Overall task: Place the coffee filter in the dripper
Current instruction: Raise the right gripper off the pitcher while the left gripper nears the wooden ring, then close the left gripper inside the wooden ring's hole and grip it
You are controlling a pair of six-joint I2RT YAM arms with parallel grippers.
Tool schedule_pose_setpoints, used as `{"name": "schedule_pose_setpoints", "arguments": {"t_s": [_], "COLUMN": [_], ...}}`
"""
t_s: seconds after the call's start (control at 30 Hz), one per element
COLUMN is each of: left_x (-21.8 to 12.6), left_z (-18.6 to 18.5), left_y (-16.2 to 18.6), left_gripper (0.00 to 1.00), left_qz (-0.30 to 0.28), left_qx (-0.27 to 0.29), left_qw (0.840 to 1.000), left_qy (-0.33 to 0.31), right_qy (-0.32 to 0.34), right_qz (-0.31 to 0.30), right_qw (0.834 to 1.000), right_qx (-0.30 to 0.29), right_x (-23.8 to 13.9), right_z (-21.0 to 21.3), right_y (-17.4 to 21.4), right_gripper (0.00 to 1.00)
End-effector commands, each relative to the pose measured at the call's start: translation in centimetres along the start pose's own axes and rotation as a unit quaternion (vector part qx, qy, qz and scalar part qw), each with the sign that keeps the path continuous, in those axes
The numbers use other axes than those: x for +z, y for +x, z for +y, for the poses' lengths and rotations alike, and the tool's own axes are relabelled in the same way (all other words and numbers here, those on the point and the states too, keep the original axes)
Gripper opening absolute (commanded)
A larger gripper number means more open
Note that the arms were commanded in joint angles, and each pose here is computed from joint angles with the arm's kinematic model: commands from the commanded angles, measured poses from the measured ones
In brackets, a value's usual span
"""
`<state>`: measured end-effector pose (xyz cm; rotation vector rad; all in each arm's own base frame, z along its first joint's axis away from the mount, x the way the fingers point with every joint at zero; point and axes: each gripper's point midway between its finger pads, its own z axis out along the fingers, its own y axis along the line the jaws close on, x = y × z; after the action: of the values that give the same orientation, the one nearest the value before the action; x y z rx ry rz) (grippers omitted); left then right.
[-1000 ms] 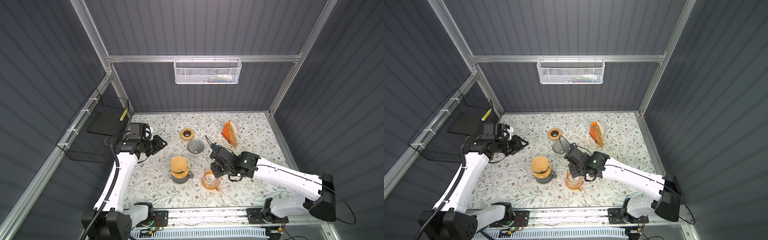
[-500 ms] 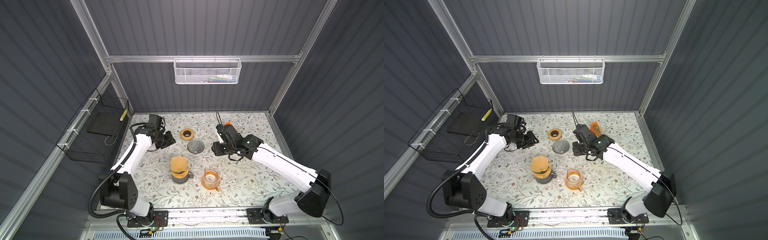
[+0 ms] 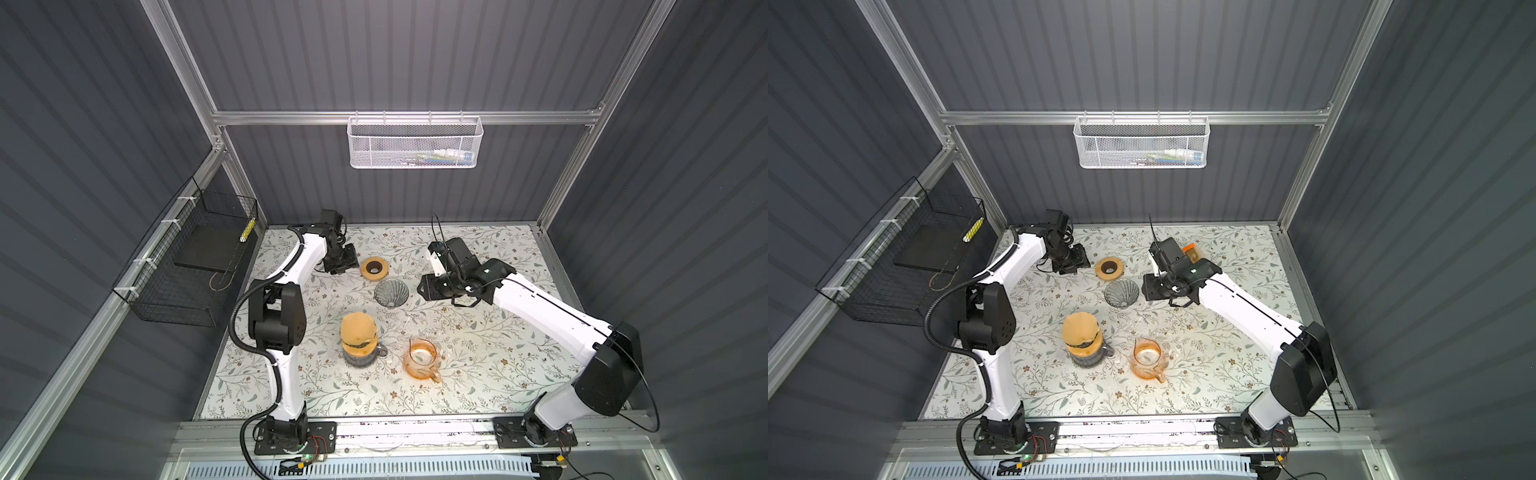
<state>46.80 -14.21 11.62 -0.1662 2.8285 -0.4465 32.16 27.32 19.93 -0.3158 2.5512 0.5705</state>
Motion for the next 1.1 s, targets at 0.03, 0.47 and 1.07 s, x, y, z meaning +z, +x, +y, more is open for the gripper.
{"name": "schedule_pose_setpoints", "arguments": {"t_s": [0.03, 0.47, 1.07], "left_x": [1.6, 6.9, 9.9], "left_z": [0.0, -0.8, -1.5], "left_y": [-0.6, -2.2, -2.9], "left_gripper": [0.53, 0.54, 0.51], "left_qz": [0.018, 0.028, 0.026], "left_qx": [0.022, 0.046, 0.066], "left_qw": [0.999, 0.998, 0.996], "left_qy": [-0.020, -0.038, -0.062], "right_qy": [-0.016, -0.016, -0.019], "right_qz": [-0.002, 0.024, 0.037], "right_qw": [1.000, 0.999, 0.998], "right_qx": [0.003, 0.028, 0.046], "right_x": [0.3, 2.2, 3.1], "right_z": [0.3, -1.2, -2.2], "right_y": [-1.0, -0.9, -0.8], "right_gripper": [0.44, 0.44, 0.43]}}
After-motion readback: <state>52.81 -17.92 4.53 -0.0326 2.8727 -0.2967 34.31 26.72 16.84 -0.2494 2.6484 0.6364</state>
